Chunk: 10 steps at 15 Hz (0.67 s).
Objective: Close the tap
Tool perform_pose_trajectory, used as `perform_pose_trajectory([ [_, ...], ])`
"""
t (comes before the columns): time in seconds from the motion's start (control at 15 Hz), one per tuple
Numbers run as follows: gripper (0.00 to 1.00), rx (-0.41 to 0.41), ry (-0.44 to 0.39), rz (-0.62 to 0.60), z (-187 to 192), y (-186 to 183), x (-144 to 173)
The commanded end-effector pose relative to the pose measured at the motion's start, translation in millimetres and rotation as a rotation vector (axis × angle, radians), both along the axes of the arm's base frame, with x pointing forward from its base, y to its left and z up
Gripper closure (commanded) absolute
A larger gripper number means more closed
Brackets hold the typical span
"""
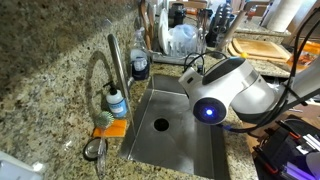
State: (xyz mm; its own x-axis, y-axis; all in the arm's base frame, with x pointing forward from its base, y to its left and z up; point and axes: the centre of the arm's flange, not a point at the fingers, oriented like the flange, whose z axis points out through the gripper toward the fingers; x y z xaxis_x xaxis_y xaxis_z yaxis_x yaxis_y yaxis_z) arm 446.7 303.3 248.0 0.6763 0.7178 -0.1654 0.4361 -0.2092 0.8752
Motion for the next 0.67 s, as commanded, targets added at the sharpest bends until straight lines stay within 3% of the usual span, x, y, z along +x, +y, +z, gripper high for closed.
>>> perform_pose_trajectory([
  [0.0,0.0,-0.05,0.073,0.183,-25.4,16.3,11.0],
  [0.13,0.0,-0.117,0.111,0.269,-22.5,9.6,6.5],
  [0.33,0.0,-0.286,0.153,0.306,-5.6,-13.3,3.0],
  [0.6,0.0,-0.506,0.104,0.289,4.0,-42.2,13.6],
])
